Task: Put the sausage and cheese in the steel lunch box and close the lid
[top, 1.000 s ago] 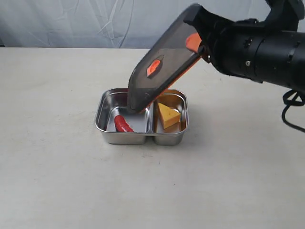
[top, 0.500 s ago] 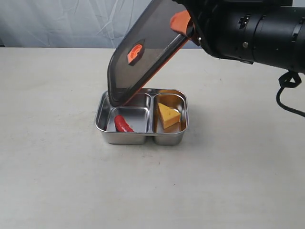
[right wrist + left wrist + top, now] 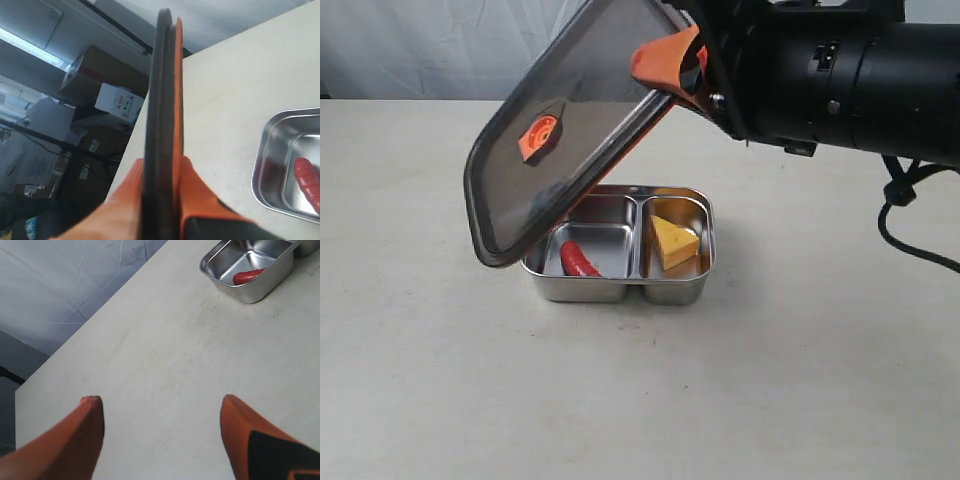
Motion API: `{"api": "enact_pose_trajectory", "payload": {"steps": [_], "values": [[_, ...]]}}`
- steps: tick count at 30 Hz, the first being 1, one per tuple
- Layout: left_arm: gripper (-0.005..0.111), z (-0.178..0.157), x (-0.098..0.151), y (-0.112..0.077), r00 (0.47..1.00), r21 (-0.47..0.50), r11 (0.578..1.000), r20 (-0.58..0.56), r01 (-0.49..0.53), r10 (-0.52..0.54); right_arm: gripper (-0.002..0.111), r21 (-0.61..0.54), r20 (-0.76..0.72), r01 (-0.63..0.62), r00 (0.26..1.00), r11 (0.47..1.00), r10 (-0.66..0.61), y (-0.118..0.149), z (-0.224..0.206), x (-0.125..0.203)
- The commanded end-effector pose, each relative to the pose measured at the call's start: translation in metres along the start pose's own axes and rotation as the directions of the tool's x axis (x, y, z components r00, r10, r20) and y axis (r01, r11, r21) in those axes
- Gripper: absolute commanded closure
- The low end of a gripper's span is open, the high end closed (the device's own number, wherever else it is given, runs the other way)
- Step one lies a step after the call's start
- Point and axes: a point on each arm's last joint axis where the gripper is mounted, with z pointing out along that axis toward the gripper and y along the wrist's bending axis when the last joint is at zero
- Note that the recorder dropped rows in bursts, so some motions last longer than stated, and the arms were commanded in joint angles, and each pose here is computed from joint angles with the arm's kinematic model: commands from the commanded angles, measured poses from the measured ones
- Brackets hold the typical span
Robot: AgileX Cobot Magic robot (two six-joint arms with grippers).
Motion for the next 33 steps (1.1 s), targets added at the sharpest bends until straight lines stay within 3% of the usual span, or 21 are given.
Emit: {"api": "enact_pose_trajectory", "payload": {"steps": [1,9,11,13,16,25,29,33], "values": [[0.044,-0.001,-0.001,0.000,1.000,0.007,1.000,0.014,0.013,-0.013,0.109,-0.009,0.016,0.104,0.994,0.994,-0.104,-0.003,-0.013,0.007],[0.044,-0.001,-0.001,0.000,1.000,0.005,1.000,0.013,0.012,-0.012,0.109,0.081,0.011,0.075,0.997,0.994,-0.076,-0.017,-0.019,0.017],[0.044,-0.001,-0.002,0.001,1.000,0.005,1.000,0.021,0.013,-0.014,0.109,0.135,0.022,0.010,1.000,0.991,-0.014,-0.021,-0.021,0.017],[0.044,-0.001,-0.002,0.001,1.000,-0.002,1.000,0.017,0.010,-0.010,0.109,0.175,0.064,0.081,0.994,0.981,-0.094,-0.021,-0.023,0.014],[0.044,-0.001,-0.002,0.001,1.000,-0.004,1.000,0.017,0.010,-0.010,0.109,0.163,0.092,0.054,0.993,0.985,-0.069,-0.019,-0.029,0.014],[0.044,-0.001,-0.001,0.002,1.000,-0.008,1.000,0.015,0.008,-0.008,0.109,0.146,0.062,0.191,0.977,0.971,-0.202,-0.013,-0.032,0.017],[0.044,-0.001,-0.001,0.002,1.000,-0.012,1.000,0.012,0.006,-0.006,0.109,0.145,0.164,0.154,0.970,0.977,-0.178,-0.010,-0.031,0.020],[0.044,-0.001,-0.001,0.002,1.000,-0.012,1.000,0.012,0.006,-0.006,0.109,0.002,0.269,0.134,0.954,0.991,-0.130,-0.009,-0.032,0.032]]}}
